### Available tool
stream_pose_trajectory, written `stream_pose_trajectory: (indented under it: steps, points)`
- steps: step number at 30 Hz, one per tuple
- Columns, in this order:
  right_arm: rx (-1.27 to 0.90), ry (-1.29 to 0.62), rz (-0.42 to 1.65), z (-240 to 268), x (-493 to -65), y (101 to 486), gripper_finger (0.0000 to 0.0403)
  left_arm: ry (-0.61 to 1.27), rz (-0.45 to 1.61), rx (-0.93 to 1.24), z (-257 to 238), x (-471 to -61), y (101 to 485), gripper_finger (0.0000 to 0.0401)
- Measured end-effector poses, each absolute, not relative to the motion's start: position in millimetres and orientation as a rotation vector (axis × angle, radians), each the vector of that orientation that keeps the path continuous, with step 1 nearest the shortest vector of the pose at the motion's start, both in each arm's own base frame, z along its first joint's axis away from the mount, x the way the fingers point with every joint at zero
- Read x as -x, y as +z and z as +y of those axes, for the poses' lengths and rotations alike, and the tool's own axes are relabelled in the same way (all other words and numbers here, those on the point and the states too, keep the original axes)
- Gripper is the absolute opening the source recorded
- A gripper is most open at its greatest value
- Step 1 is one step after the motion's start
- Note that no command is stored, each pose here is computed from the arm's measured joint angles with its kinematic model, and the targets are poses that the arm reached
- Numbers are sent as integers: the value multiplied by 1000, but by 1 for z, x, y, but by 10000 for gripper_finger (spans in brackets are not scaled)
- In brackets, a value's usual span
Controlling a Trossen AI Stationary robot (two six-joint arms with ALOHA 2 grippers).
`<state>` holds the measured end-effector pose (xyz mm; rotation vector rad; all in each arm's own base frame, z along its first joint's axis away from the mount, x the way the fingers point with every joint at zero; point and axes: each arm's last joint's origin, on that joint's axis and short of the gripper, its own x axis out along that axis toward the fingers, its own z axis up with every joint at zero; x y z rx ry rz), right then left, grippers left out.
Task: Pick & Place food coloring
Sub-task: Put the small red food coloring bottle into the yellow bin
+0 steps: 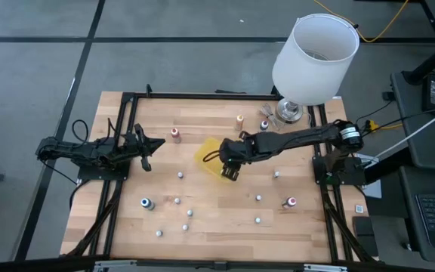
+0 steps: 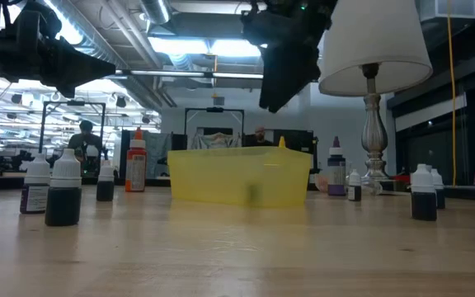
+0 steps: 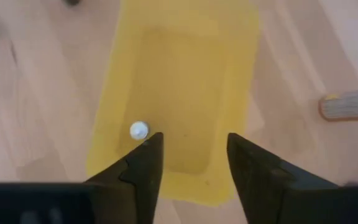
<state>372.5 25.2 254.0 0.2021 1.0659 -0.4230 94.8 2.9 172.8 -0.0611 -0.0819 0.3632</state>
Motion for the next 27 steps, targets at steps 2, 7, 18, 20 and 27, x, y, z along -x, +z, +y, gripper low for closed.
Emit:
stream_pose_trajectory:
  steps: [2, 7, 18, 20, 27]
  points:
    - [-218, -470, 1051, 23, -369, 259, 207, 363, -82, 61, 3, -95, 173, 9]
    - [-273, -612, 1037, 13, -356, 266, 255, 362, -83, 61, 3, -95, 173, 12]
    - [-474, -815, 1022, 1, -293, 239, 267, 361, -82, 61, 3, -95, 173, 9]
    - [-488, -850, 1033, 0, -281, 231, 267, 361, -82, 61, 3, -95, 173, 10]
    - [-547, -904, 1035, -2, -262, 206, 266, 361, -82, 61, 3, -95, 173, 12]
